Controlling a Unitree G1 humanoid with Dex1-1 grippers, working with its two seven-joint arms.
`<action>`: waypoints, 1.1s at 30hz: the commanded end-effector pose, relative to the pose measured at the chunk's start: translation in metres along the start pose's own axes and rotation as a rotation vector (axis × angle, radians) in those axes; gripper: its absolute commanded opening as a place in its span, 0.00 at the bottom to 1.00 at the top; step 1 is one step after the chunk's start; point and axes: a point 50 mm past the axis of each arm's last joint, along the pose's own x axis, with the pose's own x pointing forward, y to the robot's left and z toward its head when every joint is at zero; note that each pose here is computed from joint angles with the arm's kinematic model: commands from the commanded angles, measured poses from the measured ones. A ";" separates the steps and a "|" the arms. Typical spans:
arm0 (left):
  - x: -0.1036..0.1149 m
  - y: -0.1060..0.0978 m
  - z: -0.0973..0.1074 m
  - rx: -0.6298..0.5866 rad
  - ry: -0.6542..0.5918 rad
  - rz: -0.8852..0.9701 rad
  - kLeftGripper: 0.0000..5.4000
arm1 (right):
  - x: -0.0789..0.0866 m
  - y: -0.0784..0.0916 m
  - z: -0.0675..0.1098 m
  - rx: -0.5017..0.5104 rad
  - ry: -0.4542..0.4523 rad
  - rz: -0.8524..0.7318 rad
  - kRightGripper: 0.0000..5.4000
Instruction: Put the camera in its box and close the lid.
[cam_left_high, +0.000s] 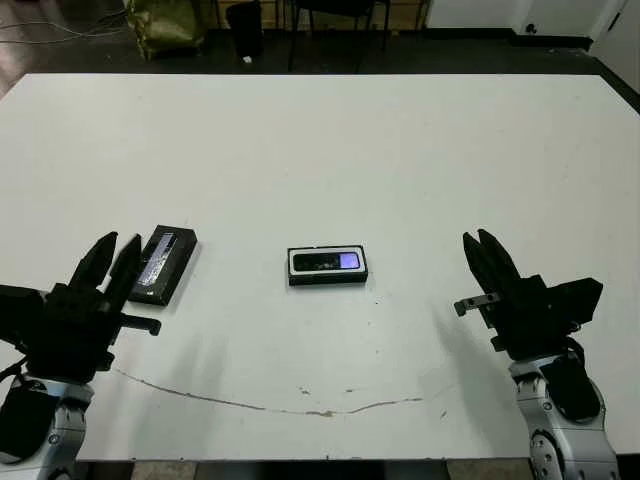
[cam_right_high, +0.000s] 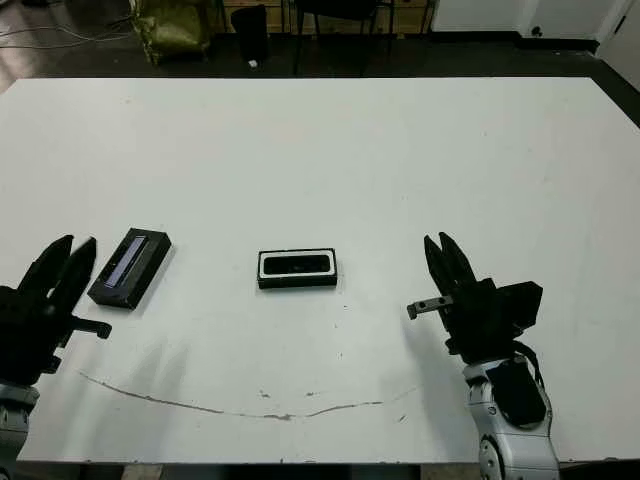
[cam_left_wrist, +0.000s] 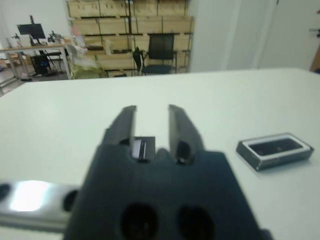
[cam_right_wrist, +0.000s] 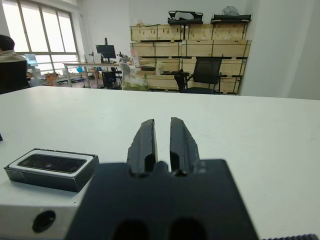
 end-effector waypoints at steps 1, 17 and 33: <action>0.002 0.001 -0.007 -0.003 0.072 -0.050 0.41 | -0.003 0.000 -0.004 0.004 0.029 -0.014 0.00; 0.019 0.017 -0.019 -0.152 0.200 0.033 0.99 | -0.002 0.001 -0.001 0.004 0.051 -0.009 0.00; 0.023 0.033 -0.022 -0.291 0.334 0.042 0.99 | -0.004 0.003 -0.004 0.007 0.051 -0.008 0.00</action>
